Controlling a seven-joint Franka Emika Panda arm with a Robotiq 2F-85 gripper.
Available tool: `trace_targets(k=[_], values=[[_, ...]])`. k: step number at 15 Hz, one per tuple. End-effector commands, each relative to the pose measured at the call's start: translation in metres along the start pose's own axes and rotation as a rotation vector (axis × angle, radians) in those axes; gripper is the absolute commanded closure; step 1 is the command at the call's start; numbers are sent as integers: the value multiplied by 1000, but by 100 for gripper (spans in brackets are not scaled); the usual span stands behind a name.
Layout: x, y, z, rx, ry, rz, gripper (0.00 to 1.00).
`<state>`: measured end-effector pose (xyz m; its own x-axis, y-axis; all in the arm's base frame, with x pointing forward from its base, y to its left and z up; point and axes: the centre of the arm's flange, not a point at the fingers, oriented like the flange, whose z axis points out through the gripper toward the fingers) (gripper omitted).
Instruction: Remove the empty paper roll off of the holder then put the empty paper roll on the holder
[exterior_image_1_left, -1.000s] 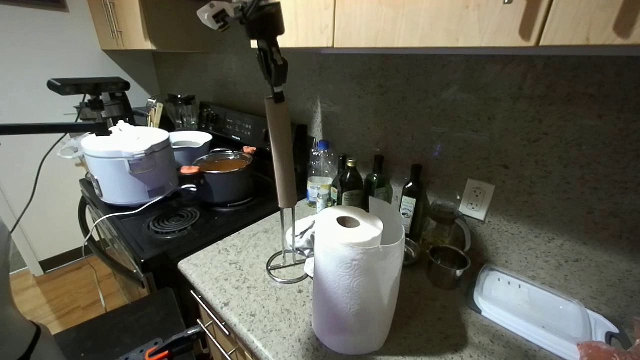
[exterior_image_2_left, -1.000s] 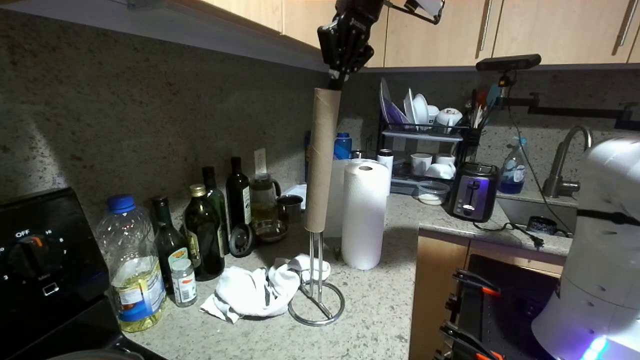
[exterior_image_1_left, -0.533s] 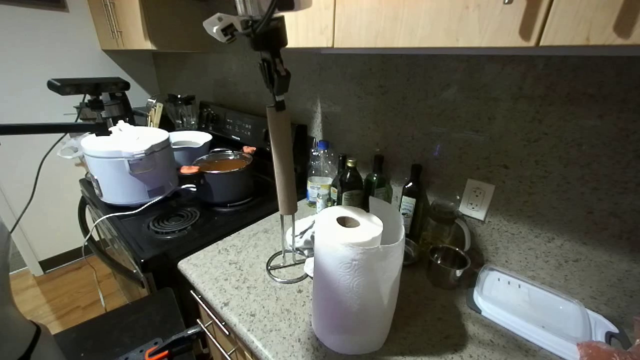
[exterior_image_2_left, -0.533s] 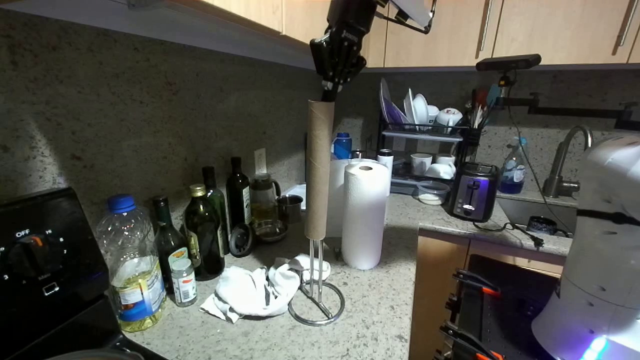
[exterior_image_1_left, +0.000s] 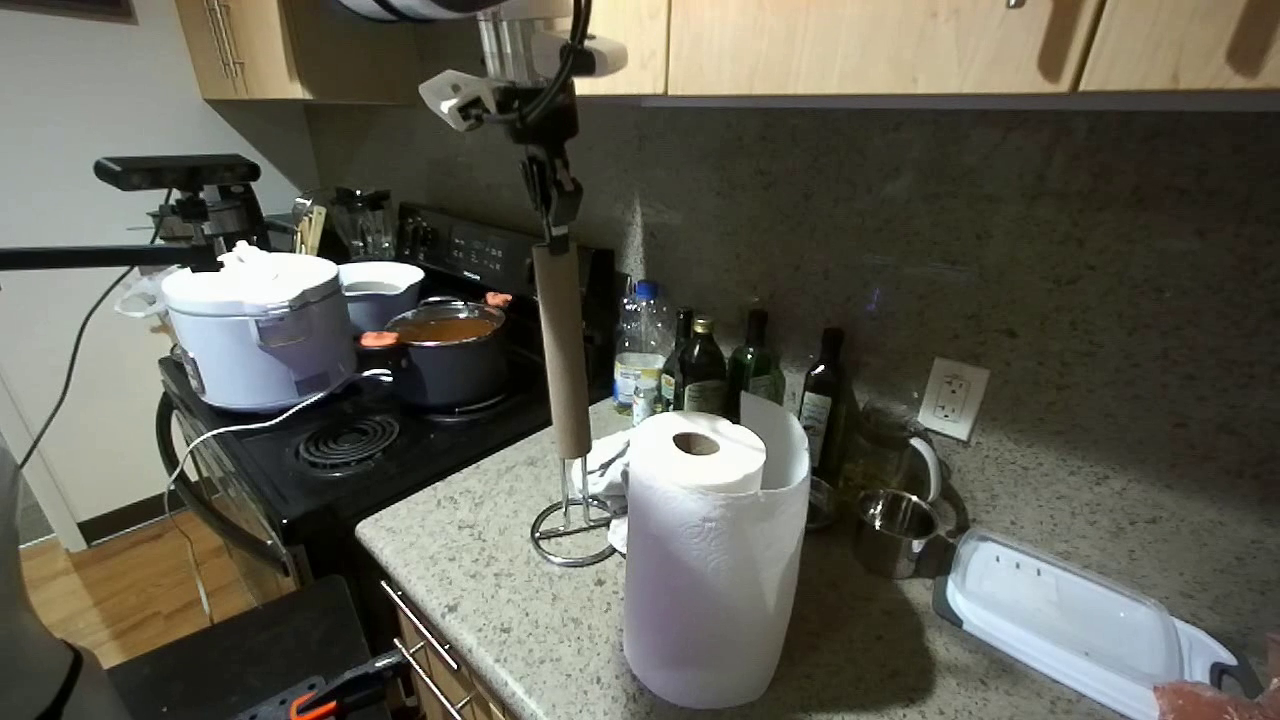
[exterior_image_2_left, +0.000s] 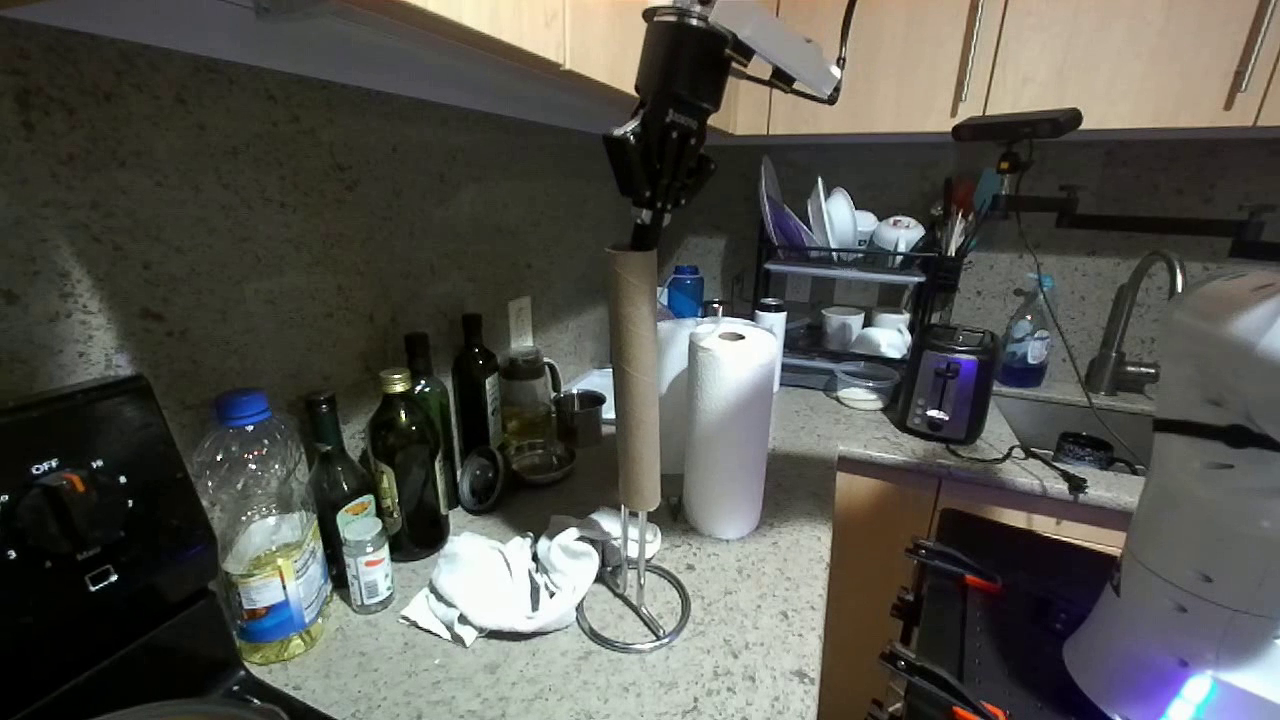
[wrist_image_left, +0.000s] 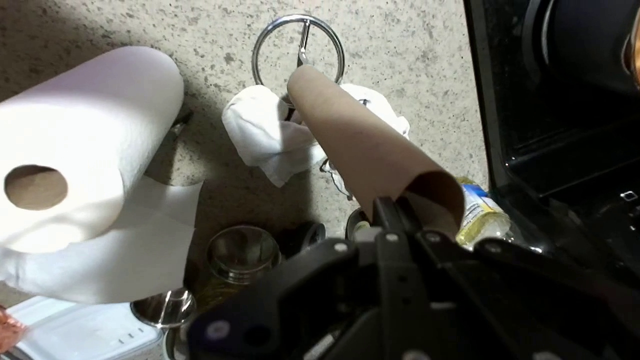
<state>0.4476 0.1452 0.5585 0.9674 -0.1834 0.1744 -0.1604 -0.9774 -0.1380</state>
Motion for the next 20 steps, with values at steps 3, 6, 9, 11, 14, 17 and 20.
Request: trace_targets(k=[3,6,9,11,14,17,20], values=[[-12,4,27,52,-22,-30,100],[-18,9,37,74,-26,-38,100],[-23,17,47,95,-32,-37,100],[-26,20,53,105,-38,-35,100],[-31,24,59,110,-50,-33,100],[-36,30,62,113,-57,-31,100],[-40,38,63,114,-53,-46,100]])
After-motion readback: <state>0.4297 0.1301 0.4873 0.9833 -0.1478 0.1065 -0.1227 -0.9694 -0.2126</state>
